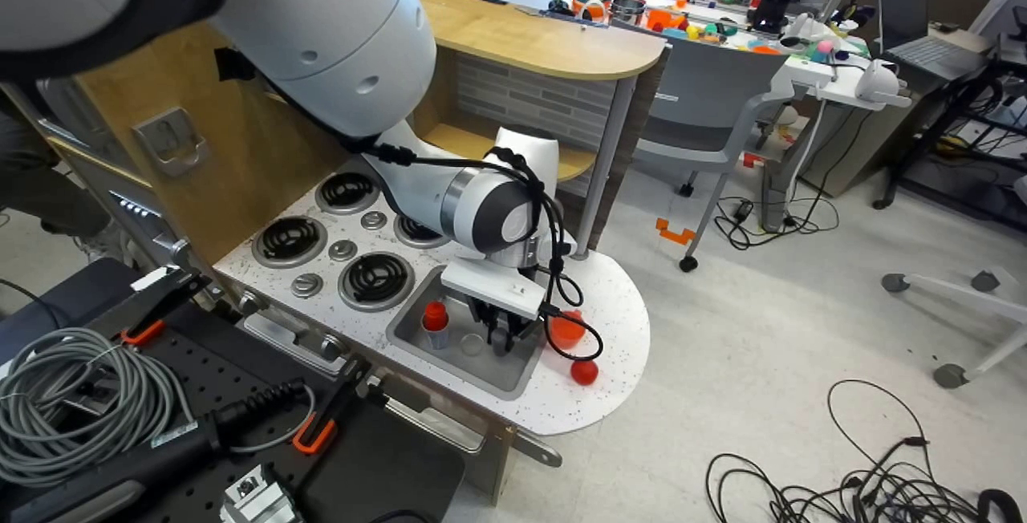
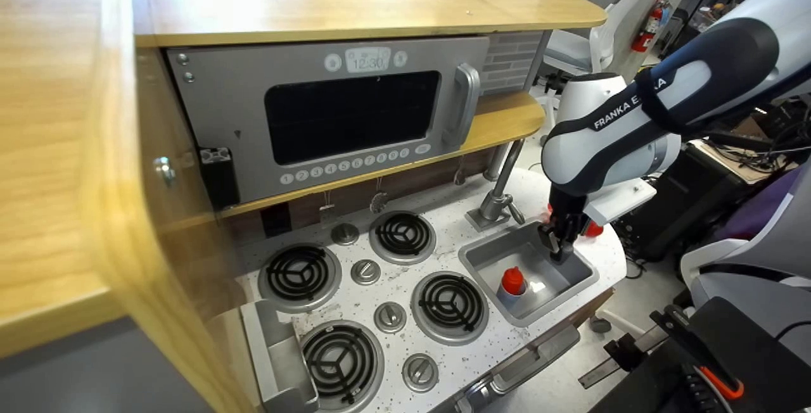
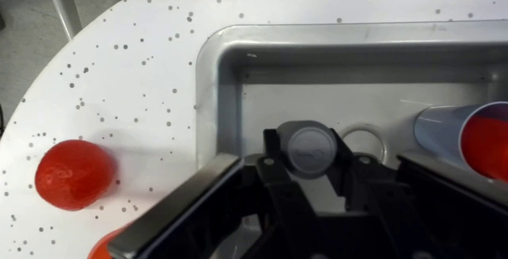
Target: Put the gray object in the sink
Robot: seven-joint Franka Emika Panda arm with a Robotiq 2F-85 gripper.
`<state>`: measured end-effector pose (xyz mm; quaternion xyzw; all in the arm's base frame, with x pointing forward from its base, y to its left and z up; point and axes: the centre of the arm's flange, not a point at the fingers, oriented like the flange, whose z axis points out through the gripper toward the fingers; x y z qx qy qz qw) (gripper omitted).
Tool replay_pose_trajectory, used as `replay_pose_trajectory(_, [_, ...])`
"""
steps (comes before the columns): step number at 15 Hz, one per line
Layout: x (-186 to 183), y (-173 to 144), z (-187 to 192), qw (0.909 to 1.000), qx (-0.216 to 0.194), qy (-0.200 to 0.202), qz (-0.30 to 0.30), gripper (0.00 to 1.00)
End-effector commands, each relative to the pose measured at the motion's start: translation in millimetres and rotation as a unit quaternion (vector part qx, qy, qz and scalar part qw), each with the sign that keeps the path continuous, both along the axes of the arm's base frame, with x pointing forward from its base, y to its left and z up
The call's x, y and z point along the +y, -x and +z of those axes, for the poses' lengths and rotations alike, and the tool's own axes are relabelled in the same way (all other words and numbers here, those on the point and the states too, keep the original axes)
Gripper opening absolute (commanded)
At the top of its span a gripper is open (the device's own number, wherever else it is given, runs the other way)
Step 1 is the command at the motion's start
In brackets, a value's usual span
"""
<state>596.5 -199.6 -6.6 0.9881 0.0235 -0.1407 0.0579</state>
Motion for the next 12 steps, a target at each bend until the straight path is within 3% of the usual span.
replay_pose_trajectory(1, [0, -11, -15, 0.9999, 0.007, 0.006, -0.004, 0.08])
replay_pose_trajectory(12, [6, -18, -62, 0.9998, 0.018, 0.010, 0.007, 0.08])
